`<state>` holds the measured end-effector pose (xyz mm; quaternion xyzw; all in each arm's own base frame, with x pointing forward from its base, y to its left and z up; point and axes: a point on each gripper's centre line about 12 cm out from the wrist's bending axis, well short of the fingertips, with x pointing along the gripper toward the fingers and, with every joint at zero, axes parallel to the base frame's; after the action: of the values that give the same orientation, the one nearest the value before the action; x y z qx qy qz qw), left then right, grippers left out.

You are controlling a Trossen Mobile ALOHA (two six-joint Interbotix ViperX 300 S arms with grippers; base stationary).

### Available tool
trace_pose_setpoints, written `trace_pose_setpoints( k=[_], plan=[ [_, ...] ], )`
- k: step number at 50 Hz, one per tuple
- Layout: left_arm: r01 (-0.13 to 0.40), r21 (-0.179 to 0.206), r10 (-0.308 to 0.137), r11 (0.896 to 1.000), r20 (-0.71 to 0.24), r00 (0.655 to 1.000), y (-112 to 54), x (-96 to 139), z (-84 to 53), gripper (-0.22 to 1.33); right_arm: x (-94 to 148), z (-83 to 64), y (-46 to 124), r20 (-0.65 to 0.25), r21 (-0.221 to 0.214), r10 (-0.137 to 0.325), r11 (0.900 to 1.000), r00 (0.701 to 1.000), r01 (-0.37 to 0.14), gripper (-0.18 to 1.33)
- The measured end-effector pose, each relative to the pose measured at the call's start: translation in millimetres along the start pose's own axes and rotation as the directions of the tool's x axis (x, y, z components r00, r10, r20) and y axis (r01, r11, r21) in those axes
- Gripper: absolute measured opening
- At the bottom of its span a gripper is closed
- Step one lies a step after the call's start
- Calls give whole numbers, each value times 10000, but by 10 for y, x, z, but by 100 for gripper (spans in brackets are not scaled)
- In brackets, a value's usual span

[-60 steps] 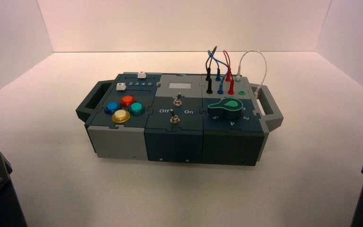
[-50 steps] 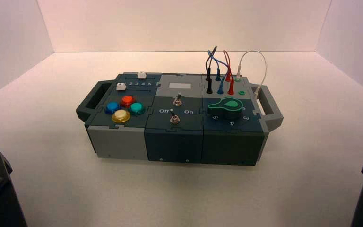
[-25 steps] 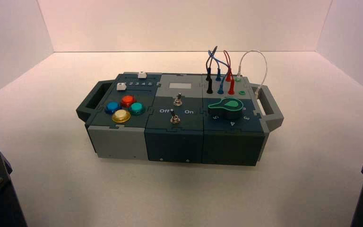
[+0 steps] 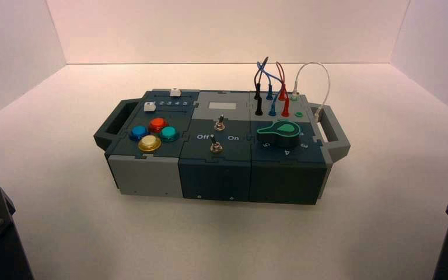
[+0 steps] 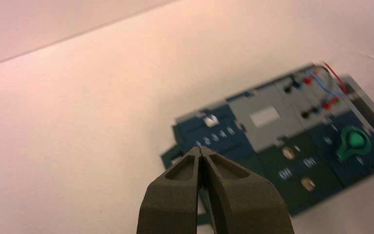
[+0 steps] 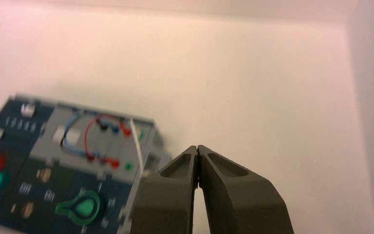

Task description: Turn the knob to position 1.

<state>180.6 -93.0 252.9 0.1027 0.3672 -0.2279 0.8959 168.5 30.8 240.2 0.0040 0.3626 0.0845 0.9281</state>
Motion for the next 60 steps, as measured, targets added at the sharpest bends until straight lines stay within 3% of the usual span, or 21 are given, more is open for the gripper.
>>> trace_pose_setpoints(
  k=[13,30,36,42,57,60],
  plan=[
    [927,604,-873,9939,-869,9924,-231,-31,-15,-16,-6,-7,78,-1631,460,601,9975,9848,-533,-14],
    [1500,788,-1397,9855,-1233,9825,-373,-55,-56,-16,-101,38,218,-2580,618,1371,9902,9564,-1253,-14],
    [2207,764,-2072,9724,-1532,9662,-532,-39,-87,-16,-81,7,423,-3418,461,2211,9747,9134,-2187,-14],
    [2602,759,-2447,9626,-1693,9547,-625,-35,-111,-16,-1,-60,571,-4095,364,2648,9609,8730,-2744,-14],
    [2685,720,-2516,9606,-1856,9499,-644,-13,-160,-16,65,-127,719,-4695,340,3008,9456,8301,-3234,-14],
    [2686,720,-2507,9606,-1932,9486,-645,4,-191,-16,104,-155,777,-4977,396,3125,9401,8091,-3387,-14]
  ],
)
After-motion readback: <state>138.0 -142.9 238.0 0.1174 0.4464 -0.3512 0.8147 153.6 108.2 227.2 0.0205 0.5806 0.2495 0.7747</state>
